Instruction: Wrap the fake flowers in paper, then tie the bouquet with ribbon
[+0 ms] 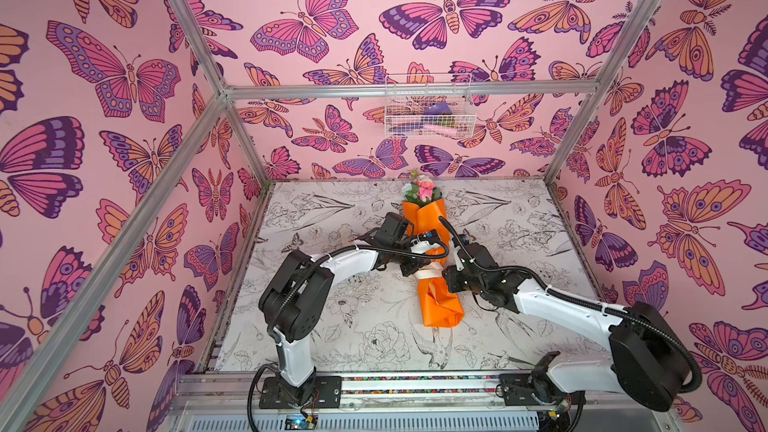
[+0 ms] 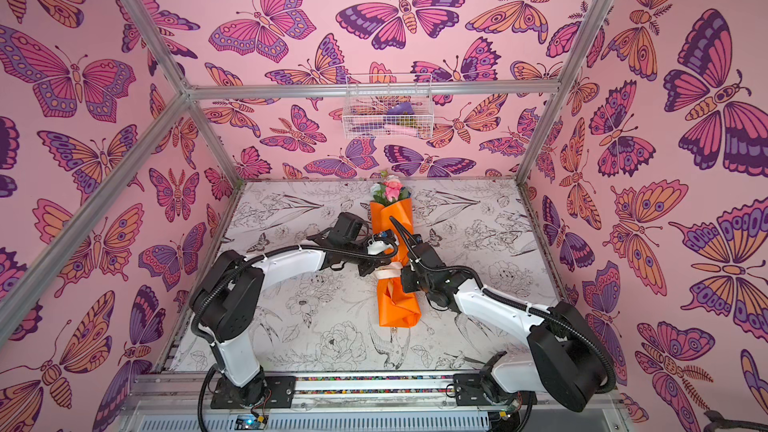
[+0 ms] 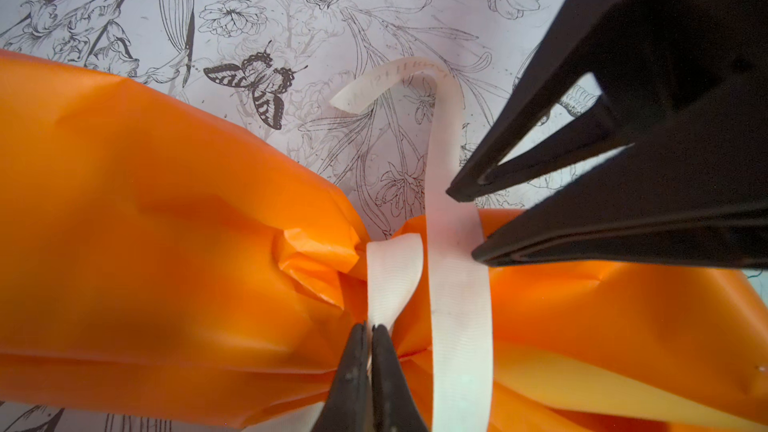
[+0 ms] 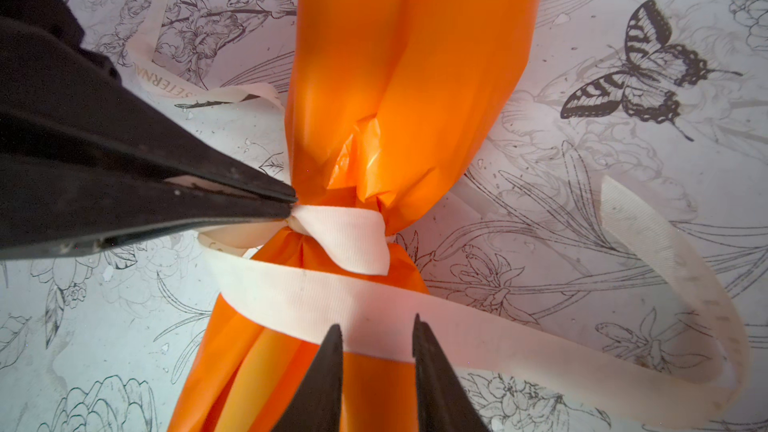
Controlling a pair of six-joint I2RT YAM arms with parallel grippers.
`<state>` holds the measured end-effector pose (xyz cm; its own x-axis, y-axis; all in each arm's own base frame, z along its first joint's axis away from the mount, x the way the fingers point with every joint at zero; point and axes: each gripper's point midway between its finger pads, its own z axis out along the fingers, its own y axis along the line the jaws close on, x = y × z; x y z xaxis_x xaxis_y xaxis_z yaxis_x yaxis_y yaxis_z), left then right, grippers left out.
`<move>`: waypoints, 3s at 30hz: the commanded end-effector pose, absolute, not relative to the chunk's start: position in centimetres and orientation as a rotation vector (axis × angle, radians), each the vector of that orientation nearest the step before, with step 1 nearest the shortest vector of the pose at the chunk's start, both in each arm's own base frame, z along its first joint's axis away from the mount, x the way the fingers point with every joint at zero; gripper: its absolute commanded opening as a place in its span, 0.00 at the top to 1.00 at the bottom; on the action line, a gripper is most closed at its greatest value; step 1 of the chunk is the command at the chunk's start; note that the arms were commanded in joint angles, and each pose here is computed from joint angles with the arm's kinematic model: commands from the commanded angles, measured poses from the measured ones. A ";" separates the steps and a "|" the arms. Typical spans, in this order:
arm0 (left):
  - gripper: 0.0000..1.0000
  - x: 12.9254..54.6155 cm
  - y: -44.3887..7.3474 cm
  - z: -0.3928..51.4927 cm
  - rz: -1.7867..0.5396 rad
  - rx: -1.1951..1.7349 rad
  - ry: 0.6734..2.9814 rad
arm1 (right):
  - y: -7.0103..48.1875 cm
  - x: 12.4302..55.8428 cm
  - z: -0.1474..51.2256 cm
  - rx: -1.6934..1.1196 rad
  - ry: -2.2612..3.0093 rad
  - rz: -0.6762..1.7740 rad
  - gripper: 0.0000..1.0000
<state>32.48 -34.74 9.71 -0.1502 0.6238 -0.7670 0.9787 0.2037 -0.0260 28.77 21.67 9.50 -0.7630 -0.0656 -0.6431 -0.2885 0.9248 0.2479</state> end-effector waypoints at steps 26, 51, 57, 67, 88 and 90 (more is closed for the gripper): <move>0.99 33.1 -35.2 9.7 -0.765 1.488 1.874 | 20.8 31.4 10.9 -0.140 2.373 0.343 0.71; 0.99 33.4 -35.1 10.7 -0.873 1.397 1.864 | 24.0 33.3 9.6 -0.305 2.328 0.348 0.64; 0.99 33.7 -34.8 10.6 -0.873 1.384 1.878 | 24.6 32.8 9.8 -0.365 2.296 0.297 0.53; 0.97 33.0 -34.7 10.6 -0.912 1.387 1.876 | 24.2 34.3 10.3 -0.294 2.246 0.250 0.60; 0.80 32.6 -29.9 9.9 -0.765 1.080 1.959 | 23.3 35.7 9.3 -0.153 2.227 0.185 0.89; 0.80 32.4 -29.6 10.0 -0.773 1.040 1.958 | 23.3 35.7 9.3 -0.142 2.227 0.186 0.90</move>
<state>31.22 -29.94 8.64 -0.3659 0.4746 -0.8006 0.8940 0.4182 -0.1607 35.08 22.99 8.54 -0.6347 -0.0762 -0.7690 -0.1995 0.9776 0.0678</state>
